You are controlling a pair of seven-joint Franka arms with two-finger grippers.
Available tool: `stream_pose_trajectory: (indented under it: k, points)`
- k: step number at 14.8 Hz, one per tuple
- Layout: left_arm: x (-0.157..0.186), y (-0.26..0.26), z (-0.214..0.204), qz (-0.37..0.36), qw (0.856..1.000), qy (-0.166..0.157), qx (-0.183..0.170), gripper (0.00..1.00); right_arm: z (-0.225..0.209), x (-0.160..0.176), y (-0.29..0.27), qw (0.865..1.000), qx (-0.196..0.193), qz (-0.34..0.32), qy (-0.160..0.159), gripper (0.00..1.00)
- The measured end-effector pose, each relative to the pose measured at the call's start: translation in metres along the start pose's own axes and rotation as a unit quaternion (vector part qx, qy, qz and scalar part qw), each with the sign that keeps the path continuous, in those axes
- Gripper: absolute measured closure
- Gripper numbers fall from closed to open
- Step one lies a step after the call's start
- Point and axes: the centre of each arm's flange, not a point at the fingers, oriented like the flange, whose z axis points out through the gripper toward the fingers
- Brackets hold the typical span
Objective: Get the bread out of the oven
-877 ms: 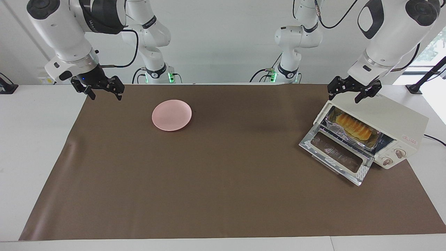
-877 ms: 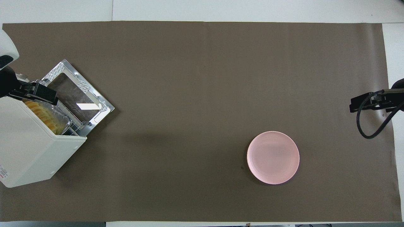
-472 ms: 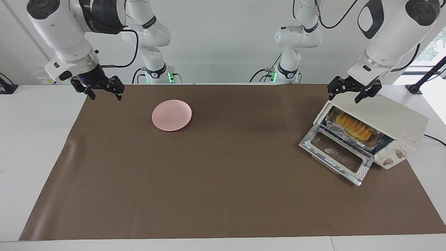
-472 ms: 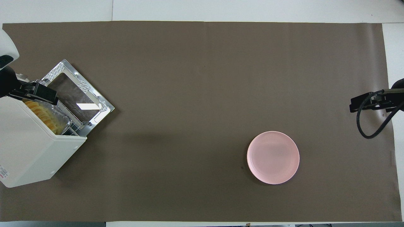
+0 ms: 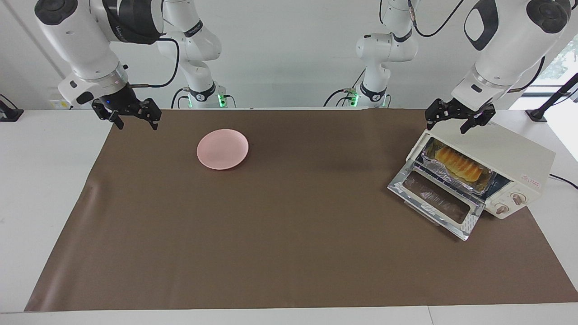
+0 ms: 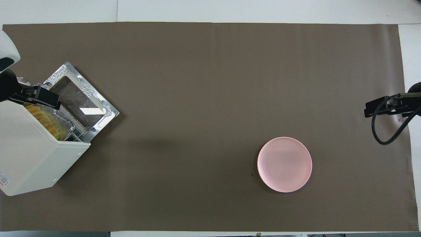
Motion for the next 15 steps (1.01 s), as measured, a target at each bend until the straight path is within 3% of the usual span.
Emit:
stream_pose_trajectory:
  k: [5,8,15]
  points:
    - [0.004,-0.009,0.001,-0.019,1.000,0.017,0.002,0.00,0.000,0.000,0.000,1.000,0.000,0.000,0.000,0.00]
    - [0.014,-0.022,0.014,-0.057,0.998,0.011,0.002,0.00,0.000,0.000,0.000,1.000,0.000,0.000,0.000,0.00]
    - [0.103,-0.049,0.081,-0.225,0.974,0.013,0.022,0.00,0.000,0.000,0.000,1.000,0.000,0.000,0.000,0.00]
